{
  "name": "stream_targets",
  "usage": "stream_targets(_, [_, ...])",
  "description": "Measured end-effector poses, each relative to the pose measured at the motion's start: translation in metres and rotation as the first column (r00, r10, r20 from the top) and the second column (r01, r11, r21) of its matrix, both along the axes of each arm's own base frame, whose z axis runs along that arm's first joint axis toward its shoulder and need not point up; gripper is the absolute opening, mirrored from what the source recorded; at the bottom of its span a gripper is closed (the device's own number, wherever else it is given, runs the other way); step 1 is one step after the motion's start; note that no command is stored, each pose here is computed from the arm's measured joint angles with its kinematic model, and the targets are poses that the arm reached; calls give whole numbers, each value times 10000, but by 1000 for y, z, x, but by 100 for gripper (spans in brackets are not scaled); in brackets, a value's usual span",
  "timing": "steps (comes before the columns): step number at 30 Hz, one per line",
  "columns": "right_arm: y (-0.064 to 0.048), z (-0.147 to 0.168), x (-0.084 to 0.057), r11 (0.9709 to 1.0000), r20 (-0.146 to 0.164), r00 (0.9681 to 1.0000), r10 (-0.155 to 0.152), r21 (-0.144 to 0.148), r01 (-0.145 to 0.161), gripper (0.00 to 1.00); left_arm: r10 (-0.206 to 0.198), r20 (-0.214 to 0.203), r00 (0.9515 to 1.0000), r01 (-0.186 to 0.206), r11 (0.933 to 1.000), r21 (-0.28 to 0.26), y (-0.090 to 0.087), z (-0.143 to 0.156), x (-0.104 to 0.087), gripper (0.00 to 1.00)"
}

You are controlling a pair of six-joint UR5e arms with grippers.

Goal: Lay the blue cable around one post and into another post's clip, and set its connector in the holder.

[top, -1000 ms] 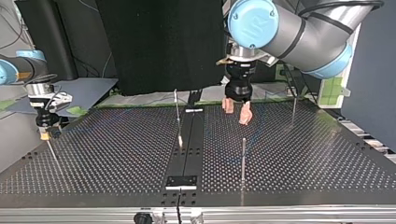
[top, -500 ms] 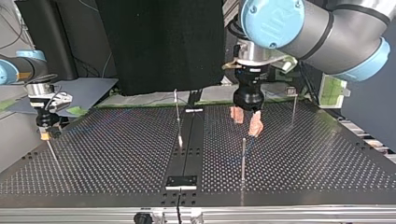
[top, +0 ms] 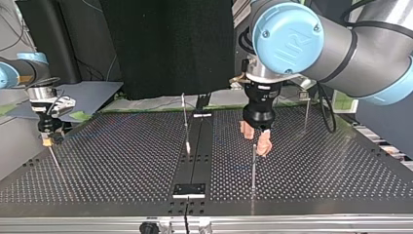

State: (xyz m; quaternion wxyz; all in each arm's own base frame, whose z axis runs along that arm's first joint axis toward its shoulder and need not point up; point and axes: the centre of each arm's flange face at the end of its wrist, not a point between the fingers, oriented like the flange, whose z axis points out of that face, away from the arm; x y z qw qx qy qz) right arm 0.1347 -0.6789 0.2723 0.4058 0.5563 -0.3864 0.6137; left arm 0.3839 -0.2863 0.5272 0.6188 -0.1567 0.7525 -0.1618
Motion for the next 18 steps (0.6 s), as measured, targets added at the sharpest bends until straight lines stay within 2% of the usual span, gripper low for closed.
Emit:
stream_targets(11, [0, 1, 0, 10000, -1, 10000, 2, -9, -2, 99, -99, 109, 9999, 88, 9955, 944, 3, 5, 3, 97])
stream_targets(18, [0, 1, 0, 10000, -1, 10000, 1, -7, -1, 99, 337, 19, 9994, -336, 9864, 1611, 10, -2, 8, 99])
